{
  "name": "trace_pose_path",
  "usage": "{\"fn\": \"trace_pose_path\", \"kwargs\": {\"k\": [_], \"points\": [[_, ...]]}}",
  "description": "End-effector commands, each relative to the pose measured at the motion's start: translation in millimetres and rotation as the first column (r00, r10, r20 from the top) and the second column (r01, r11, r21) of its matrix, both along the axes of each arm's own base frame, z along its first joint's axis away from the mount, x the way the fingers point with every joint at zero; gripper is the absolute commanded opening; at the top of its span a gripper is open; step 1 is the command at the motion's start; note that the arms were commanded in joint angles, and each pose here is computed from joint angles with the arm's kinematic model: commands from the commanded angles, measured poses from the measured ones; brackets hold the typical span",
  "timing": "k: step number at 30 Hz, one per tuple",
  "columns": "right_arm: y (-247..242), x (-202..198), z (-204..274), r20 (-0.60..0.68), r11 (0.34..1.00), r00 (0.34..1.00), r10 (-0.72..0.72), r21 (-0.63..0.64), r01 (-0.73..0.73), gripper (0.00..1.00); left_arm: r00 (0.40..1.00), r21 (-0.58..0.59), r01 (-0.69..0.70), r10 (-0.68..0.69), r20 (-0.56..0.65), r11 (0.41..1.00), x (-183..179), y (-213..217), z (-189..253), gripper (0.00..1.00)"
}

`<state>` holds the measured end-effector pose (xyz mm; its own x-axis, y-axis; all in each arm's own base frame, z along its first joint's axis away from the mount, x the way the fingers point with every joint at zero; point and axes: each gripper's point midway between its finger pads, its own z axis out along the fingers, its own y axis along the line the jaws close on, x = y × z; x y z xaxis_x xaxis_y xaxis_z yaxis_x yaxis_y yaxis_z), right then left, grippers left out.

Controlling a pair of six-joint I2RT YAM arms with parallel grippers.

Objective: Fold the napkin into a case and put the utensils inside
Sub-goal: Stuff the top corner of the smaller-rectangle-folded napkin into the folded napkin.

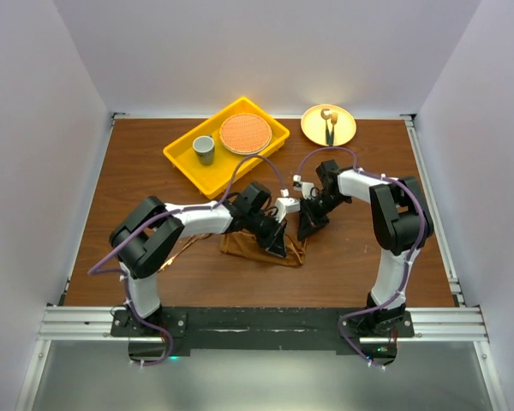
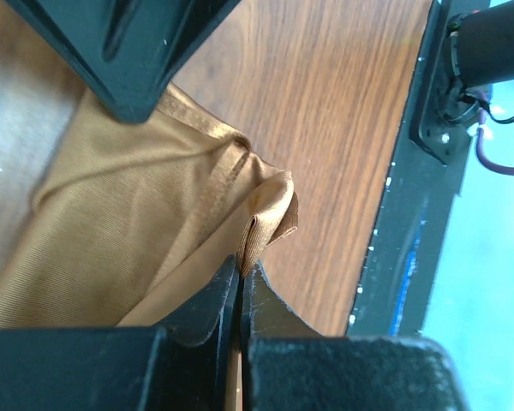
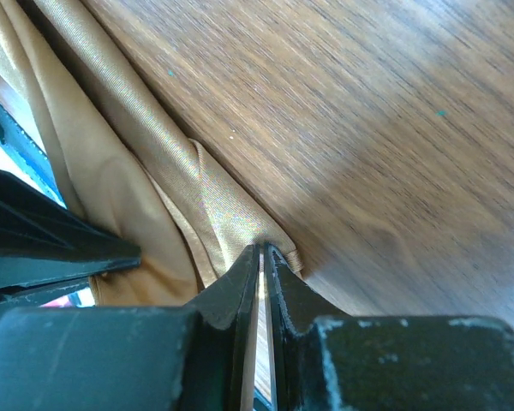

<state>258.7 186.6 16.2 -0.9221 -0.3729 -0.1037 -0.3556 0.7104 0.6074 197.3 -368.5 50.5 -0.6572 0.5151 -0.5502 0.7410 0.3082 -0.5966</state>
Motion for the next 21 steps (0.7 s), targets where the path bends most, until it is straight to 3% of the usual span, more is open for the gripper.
{"fn": "trace_pose_path", "kwargs": {"k": [1, 12, 21], "points": [[-5.3, 10.5, 2.9, 0.103, 0.999, 0.994, 0.029, -0.035, -0.026, 0.11, 0.994, 0.006, -0.003, 0.003, -0.112, 1.0, -11.5, -0.6, -2.0, 0.0], [12.2, 10.3, 55.3, 0.251, 0.992, 0.966, 0.06, 0.094, -0.086, 0.15, 0.962, 0.055, -0.077, 0.089, -0.26, 0.995, -0.8, 13.9, -27.6, 0.0], [22.5, 9.2, 54.9, 0.373, 0.988, 0.919, 0.131, 0.031, -0.153, 0.2, 0.958, 0.059, -0.084, 0.097, -0.27, 0.995, 4.1, 12.8, -28.5, 0.0]]}}
